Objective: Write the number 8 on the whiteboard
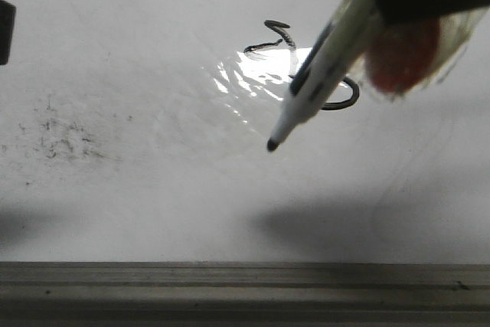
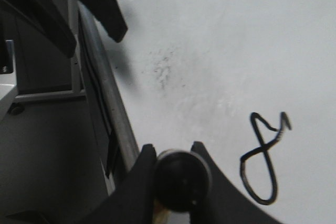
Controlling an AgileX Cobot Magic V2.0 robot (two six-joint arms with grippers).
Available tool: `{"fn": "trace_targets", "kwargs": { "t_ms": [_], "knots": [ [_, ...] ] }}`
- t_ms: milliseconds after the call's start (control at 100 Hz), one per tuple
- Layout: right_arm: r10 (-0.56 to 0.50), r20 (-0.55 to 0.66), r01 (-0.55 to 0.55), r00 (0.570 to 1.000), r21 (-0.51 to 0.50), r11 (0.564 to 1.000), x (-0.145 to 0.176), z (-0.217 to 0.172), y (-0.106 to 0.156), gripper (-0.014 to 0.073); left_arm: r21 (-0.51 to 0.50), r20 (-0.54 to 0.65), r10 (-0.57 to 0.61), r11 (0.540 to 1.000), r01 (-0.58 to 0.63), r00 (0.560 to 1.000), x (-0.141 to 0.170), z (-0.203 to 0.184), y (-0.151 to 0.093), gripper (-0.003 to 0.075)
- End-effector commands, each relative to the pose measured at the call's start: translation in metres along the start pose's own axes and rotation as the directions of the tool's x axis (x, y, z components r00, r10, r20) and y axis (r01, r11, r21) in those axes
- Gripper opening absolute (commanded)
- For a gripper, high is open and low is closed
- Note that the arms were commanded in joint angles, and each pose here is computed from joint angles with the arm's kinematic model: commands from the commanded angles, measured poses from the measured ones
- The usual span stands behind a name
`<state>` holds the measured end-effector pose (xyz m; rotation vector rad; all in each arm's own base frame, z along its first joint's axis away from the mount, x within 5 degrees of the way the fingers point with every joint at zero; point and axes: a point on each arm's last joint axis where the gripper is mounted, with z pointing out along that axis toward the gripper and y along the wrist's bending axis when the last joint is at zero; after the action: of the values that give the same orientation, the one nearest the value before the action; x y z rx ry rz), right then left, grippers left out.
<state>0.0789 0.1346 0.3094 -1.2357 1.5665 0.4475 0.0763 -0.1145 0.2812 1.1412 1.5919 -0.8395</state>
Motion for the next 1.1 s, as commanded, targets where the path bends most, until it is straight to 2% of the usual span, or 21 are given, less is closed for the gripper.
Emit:
{"fn": "trace_targets", "kwargs": {
  "t_ms": [0,110,230,390,570,810,950,1090],
  "knots": [
    [-0.018,0.082,0.021,0.996,-0.027,0.999,-0.015,0.006,0.004,-0.0065,0.043,0.081,0.111,0.992,-0.115,0.991,-0.014,-0.002,-0.005,0.0337],
    [-0.031,0.092,0.037,0.995,-0.066,0.997,-0.017,0.016,0.011,-0.0065,0.082,0.131,0.247,0.962,-0.259,0.96,-0.017,-0.003,-0.01,0.0337],
    [-0.034,0.112,0.043,0.993,-0.08,0.996,-0.02,0.025,0.015,-0.0065,0.068,0.159,0.279,0.954,-0.292,0.947,-0.02,-0.003,-0.01,0.0337],
    [-0.033,0.131,0.044,0.991,-0.082,0.996,-0.021,0.031,0.016,-0.0065,0.115,0.145,0.243,0.959,-0.261,0.959,-0.017,0.004,-0.008,0.0337],
    [-0.031,0.152,0.044,0.988,-0.081,0.996,-0.023,0.032,0.016,-0.0065,0.169,0.124,0.146,0.971,-0.166,0.981,-0.013,0.019,-0.001,0.0337],
    [-0.032,0.15,0.044,0.988,-0.081,0.996,-0.023,0.032,0.016,-0.0064,0.258,0.138,0.153,0.948,-0.184,0.979,-0.007,0.036,0.003,0.0337],
    [-0.032,0.151,0.044,0.988,-0.081,0.996,-0.023,0.032,0.016,-0.0064,0.271,0.116,0.129,0.95,-0.157,0.985,-0.003,0.042,0.006,0.0337],
    [-0.03,0.169,0.044,0.985,-0.079,0.996,-0.025,0.033,0.016,-0.0065,0.265,0.127,0.058,0.96,-0.09,0.99,-0.003,0.047,0.011,0.0336]
  ]
}}
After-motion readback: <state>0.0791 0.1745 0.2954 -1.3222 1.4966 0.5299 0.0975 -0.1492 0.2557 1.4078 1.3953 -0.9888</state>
